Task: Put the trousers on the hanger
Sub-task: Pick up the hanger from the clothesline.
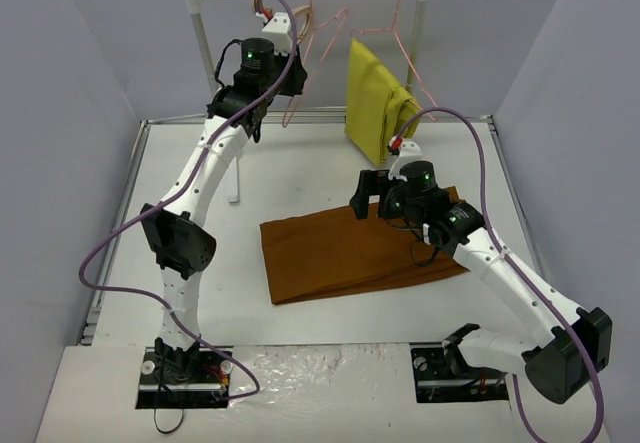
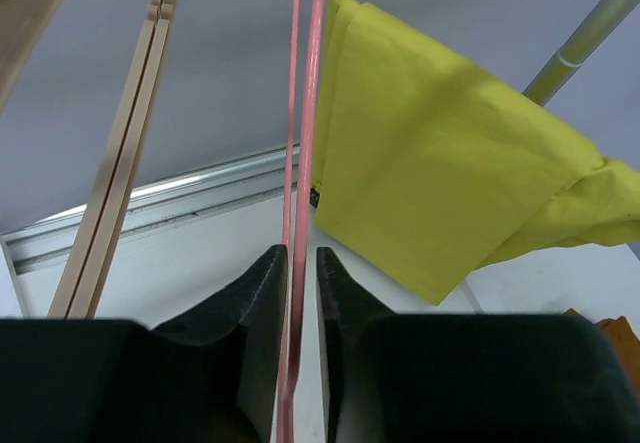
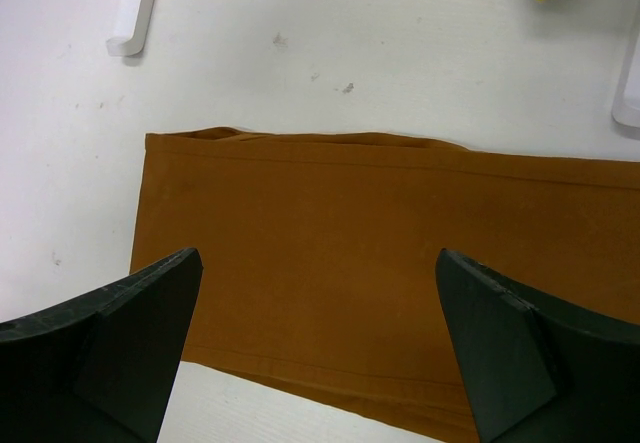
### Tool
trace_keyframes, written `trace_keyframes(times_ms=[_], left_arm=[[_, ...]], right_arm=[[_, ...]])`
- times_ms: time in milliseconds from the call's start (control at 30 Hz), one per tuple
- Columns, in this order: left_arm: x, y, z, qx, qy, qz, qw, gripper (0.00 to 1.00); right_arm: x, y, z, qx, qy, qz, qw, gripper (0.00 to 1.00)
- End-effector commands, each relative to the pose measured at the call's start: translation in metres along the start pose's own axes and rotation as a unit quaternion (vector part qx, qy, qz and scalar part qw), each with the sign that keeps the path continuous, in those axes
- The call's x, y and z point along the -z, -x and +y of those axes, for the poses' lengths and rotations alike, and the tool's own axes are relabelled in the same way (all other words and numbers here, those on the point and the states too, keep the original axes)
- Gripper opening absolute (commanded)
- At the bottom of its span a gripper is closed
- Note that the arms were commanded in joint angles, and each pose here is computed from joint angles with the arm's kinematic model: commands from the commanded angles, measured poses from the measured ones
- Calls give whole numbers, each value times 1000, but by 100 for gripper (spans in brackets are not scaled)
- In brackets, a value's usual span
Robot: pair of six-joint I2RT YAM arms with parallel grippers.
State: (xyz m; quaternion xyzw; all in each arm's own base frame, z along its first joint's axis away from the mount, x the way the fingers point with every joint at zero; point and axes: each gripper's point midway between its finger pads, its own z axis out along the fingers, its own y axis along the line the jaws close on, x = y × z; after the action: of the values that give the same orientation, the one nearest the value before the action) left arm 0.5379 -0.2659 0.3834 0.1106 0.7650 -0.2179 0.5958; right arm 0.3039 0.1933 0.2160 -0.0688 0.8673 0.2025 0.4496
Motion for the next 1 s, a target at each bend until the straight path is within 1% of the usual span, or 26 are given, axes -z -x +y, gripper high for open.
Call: trace_keyframes(times_ms=[0, 67, 100, 133, 267, 433, 500, 600, 667, 767, 867, 900, 933, 967], left_arm=[[19, 53, -19, -20, -8, -75, 997, 14], [17, 51, -20, -22, -4, -74, 997, 10], [16, 50, -19, -22, -1, -74, 997, 4], [17, 50, -18, -21, 4, -74, 997, 2], [22, 56, -17, -26, 7, -84, 996, 2], [45, 89, -23, -26, 12, -132, 991, 2], [50, 96, -25, -26, 16, -151, 988, 2], [72, 116, -32, -27, 11, -188, 982, 2], [78, 120, -34, -25, 8, -194, 981, 2], [87, 118, -36, -21, 7, -187, 982, 2], [95, 102, -35, -11, 9, -162, 987, 2], [105, 101, -35, -8, 9, -157, 987, 2], [108, 95, -34, -4, 11, -150, 989, 2], [104, 75, -31, 3, 13, -125, 992, 2]], right_arm=[[-3, -2, -4, -2, -7, 5, 1000, 100], [-4, -2, -4, -1, -6, 6, 1000, 100], [-4, -2, -4, 0, -6, 6, 1000, 100], [-4, -2, -4, 1, -6, 7, 1000, 100], [-5, -5, -5, 4, -5, 10, 1000, 100], [-5, -10, -5, 6, -2, 16, 1000, 100], [-4, -10, -5, 8, -2, 16, 1000, 100], [-1, -10, -6, 11, -1, 12, 1000, 100], [2, -10, -7, 12, -1, 9, 1000, 100], [5, -10, -7, 11, 1, 6, 1000, 100], [6, -13, -8, 11, 3, 8, 1000, 100], [6, -14, -8, 11, 4, 9, 1000, 100], [7, -16, -8, 11, 4, 10, 1000, 100], [8, -15, -8, 10, 5, 8, 1000, 100]])
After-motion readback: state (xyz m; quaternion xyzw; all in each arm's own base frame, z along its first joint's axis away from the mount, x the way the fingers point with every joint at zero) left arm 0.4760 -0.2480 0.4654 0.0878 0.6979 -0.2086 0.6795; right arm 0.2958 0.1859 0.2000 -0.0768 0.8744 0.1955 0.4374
